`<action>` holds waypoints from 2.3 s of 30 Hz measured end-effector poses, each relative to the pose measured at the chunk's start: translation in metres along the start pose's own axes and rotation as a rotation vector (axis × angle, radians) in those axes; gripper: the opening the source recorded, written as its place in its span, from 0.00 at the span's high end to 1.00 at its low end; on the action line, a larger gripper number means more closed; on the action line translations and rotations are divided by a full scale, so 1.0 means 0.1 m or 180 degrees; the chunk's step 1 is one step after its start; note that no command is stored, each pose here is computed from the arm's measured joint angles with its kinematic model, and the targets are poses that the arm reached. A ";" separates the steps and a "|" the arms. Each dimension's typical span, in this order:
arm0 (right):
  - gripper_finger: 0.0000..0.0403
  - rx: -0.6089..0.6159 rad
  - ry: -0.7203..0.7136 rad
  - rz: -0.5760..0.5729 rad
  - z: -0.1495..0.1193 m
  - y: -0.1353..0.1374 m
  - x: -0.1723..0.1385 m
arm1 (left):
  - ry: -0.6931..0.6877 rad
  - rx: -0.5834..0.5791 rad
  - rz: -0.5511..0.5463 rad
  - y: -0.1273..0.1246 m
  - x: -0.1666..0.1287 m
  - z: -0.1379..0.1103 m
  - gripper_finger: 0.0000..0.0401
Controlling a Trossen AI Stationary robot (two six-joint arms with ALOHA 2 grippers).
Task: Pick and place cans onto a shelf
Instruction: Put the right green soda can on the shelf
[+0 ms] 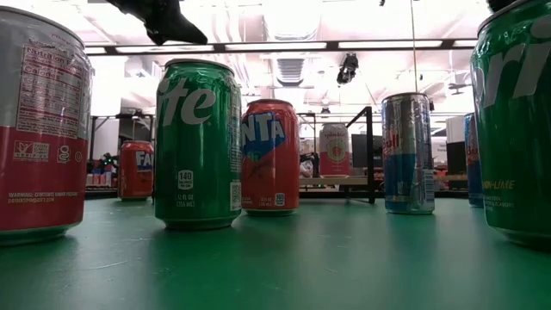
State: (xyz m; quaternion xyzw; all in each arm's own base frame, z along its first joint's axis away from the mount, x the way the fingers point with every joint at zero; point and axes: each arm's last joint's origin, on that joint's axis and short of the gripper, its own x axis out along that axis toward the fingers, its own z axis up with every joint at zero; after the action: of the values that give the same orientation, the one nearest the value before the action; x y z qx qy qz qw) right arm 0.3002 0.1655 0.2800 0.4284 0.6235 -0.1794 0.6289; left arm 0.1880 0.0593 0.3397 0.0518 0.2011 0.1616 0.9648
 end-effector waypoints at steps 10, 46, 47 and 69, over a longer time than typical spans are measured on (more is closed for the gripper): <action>0.92 -0.0257 -0.0241 0.0069 0.01 0.04 -0.07 | -0.0069 -0.0005 0.0012 0.00 0.00 0.02 1.00; 0.17 0.0306 0.0026 -0.0337 0.01 0.12 0.46 | -0.0097 0.0052 0.0030 0.01 0.00 0.03 1.00; 0.17 0.0305 0.0031 -0.0355 0.01 0.12 0.48 | -0.0098 0.0053 0.0030 0.01 0.00 0.03 1.00; 0.28 0.0108 -0.0073 -0.0347 0.04 0.17 0.52 | -0.0135 0.0015 0.0015 0.01 0.00 0.04 1.00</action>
State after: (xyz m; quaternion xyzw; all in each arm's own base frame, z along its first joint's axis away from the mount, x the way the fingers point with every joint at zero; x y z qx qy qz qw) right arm 0.3233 0.1880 0.2362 0.4023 0.6355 -0.2288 0.6180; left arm 0.1894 0.0596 0.3435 0.0580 0.1808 0.1623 0.9683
